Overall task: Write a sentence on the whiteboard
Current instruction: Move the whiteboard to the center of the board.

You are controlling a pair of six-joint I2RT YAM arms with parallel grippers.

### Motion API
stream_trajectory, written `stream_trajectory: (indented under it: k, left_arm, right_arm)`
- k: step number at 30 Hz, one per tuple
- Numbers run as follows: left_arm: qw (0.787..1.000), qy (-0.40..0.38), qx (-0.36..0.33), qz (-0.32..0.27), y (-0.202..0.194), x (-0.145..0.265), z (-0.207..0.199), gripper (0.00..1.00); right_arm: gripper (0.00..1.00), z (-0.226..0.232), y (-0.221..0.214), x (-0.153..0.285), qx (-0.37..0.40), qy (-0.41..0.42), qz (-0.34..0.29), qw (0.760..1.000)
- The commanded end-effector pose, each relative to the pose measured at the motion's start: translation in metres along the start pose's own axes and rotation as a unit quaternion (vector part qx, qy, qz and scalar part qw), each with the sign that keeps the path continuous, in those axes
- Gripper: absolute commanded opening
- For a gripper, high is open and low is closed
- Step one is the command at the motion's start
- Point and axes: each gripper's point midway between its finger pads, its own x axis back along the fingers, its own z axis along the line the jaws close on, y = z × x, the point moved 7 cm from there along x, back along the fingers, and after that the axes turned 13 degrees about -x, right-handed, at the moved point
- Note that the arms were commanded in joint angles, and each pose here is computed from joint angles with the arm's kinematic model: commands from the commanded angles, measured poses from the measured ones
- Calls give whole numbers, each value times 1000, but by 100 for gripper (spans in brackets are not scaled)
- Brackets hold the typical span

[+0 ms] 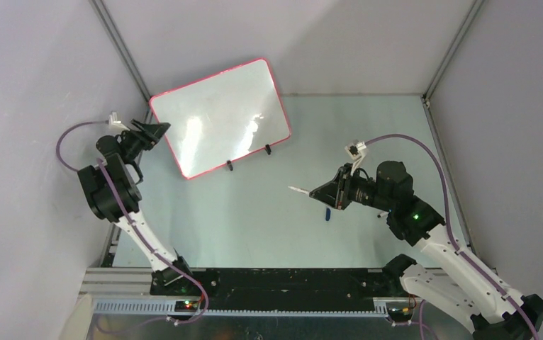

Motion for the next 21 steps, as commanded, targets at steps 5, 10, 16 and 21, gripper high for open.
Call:
stream_trajectory:
  k: [5, 10, 16, 21]
  left_arm:
    - [996, -84, -11, 20, 12, -15, -18, 62]
    - [994, -102, -11, 43, 7, -22, -23, 53]
    - [992, -114, -1, 60, 4, -26, -24, 24]
    - [985, -157, 23, 60, 4, -26, -32, 10]
  right_arm:
    - [0, 20, 12, 2, 19, 38, -10, 999]
    - [0, 20, 12, 1, 17, 42, -8, 999]
    - [0, 21, 12, 1, 15, 44, -8, 999]
    - [0, 22, 12, 0, 11, 51, -6, 999]
